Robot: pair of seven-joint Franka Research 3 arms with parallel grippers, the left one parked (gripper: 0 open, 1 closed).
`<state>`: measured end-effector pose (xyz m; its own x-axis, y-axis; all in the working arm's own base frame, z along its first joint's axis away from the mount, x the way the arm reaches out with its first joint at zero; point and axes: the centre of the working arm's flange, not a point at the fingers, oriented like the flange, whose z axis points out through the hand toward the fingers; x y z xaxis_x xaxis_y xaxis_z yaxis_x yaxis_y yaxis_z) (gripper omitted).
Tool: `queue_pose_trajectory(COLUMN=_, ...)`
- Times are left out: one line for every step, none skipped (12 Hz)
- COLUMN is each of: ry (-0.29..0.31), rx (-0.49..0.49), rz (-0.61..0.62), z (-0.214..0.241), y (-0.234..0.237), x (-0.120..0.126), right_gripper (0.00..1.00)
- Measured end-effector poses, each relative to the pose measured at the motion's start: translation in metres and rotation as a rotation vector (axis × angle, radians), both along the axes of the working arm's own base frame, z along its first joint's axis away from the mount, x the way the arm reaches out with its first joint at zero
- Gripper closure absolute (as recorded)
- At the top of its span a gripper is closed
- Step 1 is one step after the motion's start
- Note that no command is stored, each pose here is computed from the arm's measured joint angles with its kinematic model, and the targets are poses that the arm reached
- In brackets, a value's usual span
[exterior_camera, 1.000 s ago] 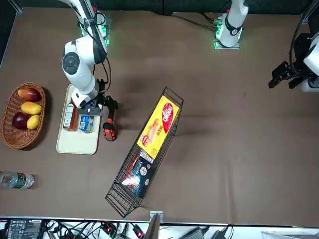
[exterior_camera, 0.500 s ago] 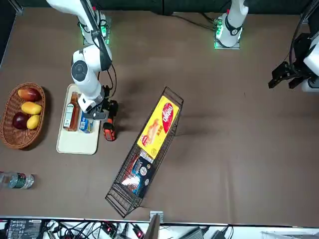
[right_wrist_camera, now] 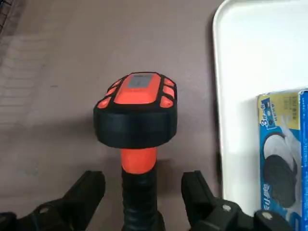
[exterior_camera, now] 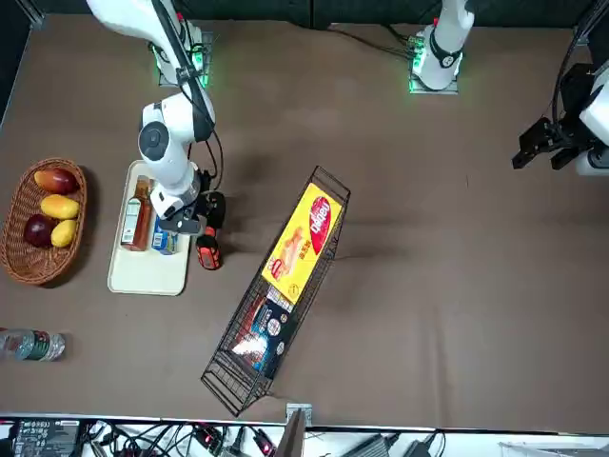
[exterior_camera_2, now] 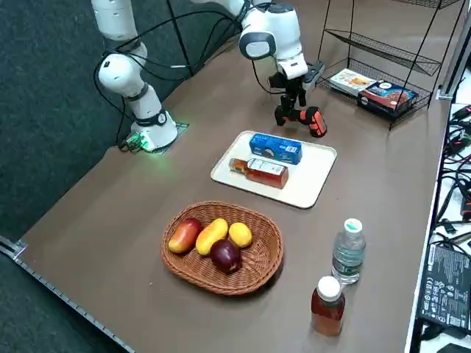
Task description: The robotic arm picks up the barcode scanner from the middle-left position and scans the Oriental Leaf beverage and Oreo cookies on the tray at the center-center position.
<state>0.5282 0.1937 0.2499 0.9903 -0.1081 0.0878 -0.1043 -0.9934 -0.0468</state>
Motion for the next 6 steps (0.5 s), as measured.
queue_pose_trajectory(ry=-0.001, rx=0.001, rz=-0.010, z=-0.001, y=0.000, x=0.000, right_gripper=0.03)
queue_pose_trajectory(ry=-0.004, rx=0.003, rz=-0.019, z=-0.003, y=0.000, x=0.001, right_gripper=0.03)
queue_pose_trajectory(ry=-0.004, rx=0.003, rz=-0.025, z=-0.005, y=0.000, x=0.001, right_gripper=0.04)
queue_pose_trajectory(ry=-0.003, rx=0.002, rz=-0.027, z=-0.008, y=0.000, x=0.001, right_gripper=0.04)
queue_pose_trajectory(ry=-0.003, rx=0.002, rz=-0.029, z=-0.011, y=0.000, x=0.001, right_gripper=0.08)
queue_pose_trajectory(ry=-0.004, rx=0.002, rz=-0.031, z=-0.014, y=0.001, x=0.002, right_gripper=0.10)
